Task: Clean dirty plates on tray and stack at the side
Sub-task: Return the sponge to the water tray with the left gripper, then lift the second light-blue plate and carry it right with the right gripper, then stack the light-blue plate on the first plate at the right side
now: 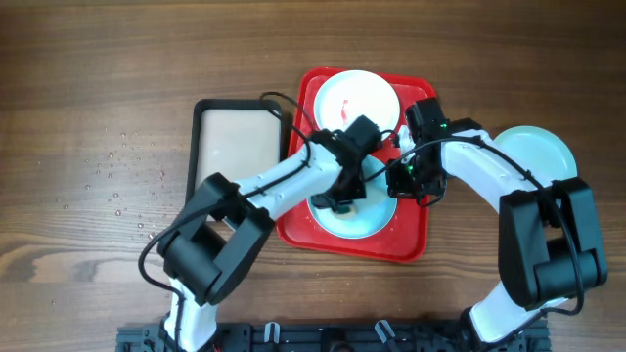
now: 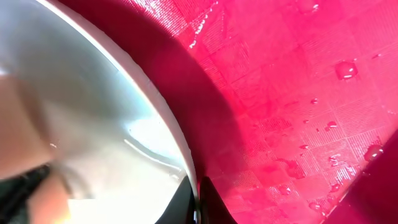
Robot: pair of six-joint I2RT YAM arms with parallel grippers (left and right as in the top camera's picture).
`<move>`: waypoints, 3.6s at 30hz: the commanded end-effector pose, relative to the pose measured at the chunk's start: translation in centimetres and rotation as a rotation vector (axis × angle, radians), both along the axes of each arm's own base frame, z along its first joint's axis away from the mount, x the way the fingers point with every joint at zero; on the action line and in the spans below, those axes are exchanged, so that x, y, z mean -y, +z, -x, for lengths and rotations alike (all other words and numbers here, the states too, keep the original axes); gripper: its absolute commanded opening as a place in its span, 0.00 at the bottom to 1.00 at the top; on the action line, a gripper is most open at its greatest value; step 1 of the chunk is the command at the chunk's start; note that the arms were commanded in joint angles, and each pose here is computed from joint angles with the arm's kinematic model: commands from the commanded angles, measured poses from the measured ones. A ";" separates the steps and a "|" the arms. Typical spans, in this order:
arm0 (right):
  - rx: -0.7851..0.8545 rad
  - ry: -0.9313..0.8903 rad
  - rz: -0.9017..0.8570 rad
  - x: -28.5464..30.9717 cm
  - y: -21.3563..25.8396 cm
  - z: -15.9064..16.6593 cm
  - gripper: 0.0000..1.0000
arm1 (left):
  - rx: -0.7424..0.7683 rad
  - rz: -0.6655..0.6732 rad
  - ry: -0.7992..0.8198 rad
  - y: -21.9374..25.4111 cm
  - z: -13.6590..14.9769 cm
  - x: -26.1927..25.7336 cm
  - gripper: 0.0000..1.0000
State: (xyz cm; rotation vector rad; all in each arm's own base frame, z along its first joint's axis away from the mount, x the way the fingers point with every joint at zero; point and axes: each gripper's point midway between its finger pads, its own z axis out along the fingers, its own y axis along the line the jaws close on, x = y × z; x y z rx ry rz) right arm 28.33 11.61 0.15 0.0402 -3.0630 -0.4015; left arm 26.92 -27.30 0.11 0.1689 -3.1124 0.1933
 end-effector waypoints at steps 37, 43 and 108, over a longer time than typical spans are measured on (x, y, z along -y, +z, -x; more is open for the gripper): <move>0.903 0.059 0.700 -0.2 18.3 -0.9 0.04 | 0.409 0.158 0.228 16.5 -2.2 -19.0 1.00; 0.967 0.117 0.754 -1.3 19.2 0.3 0.04 | 0.388 0.151 0.228 16.5 -1.3 -19.2 1.00; 0.457 -0.908 0.048 23.9 13.4 -2.8 0.04 | 0.388 0.151 0.228 16.5 -1.3 -19.2 1.00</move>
